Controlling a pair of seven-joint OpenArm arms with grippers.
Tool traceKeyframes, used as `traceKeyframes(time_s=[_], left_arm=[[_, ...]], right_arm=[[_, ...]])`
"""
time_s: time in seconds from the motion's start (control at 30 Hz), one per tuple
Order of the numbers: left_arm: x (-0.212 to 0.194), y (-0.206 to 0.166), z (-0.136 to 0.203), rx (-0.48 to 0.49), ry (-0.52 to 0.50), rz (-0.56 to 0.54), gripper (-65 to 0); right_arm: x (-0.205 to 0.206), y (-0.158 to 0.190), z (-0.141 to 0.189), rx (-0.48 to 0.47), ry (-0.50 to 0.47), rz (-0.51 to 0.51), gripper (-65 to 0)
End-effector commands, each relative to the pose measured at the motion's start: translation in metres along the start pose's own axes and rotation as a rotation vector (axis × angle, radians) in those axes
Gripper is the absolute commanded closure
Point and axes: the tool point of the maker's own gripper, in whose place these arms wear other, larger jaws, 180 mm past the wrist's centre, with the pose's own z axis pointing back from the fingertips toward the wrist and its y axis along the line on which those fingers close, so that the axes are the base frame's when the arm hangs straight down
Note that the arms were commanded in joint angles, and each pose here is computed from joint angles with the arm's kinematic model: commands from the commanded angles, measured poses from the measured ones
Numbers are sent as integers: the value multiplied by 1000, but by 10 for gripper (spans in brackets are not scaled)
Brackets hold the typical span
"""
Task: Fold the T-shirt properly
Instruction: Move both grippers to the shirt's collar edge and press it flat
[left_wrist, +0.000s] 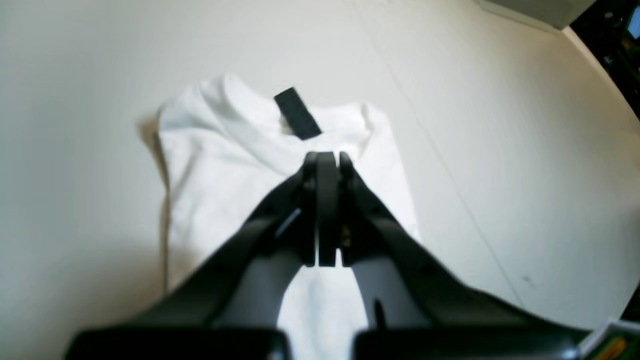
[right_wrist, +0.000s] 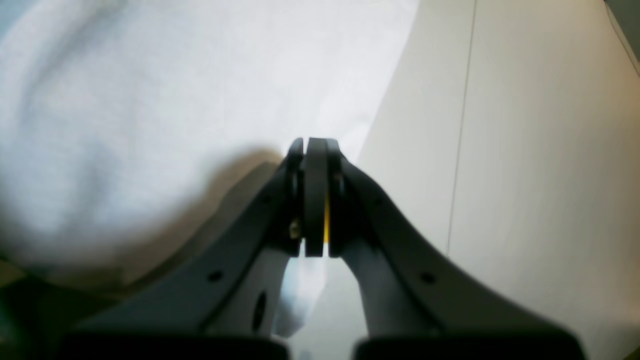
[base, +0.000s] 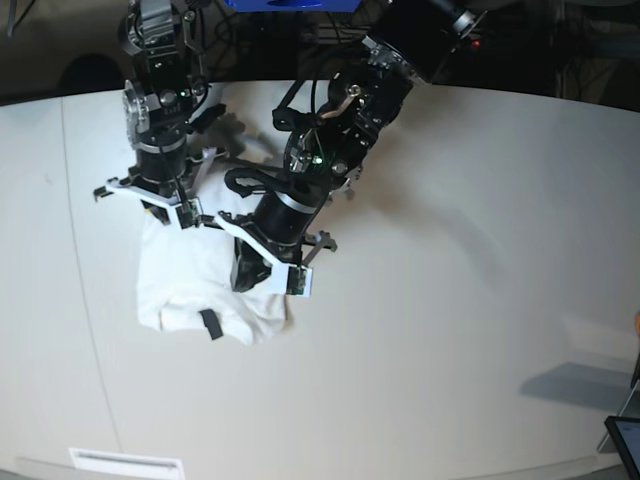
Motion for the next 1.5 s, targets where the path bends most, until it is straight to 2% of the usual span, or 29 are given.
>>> traceKeyframes(time_s=[0.0,0.23,0.47,0.87,1.07,1.23,1.47], left_arm=[[13,-9,1,-23,-48,4,0],[-23,3,14,9,28,14,0],[-58,31,24,78,104,-43,0],[-107,53,29,139,223,-46,0],[-125,93,31,241,275,-29,0],[-136,111,36,277,309,-41,0],[-136,128,41,302,320,-69,0]], right_arm=[[14,-7,2,-24,-47,0,-3],[18,-7,0,-24,-56,-10,-3],[17,-6,0,-20,-52,-12,-3],[-7,7,-8,8,14,8,-3],[-18,9,-10,11,47,19,-3],[-35,19,-14,33,91,32,-3],[-40,20,-14,37,105,34,-3]])
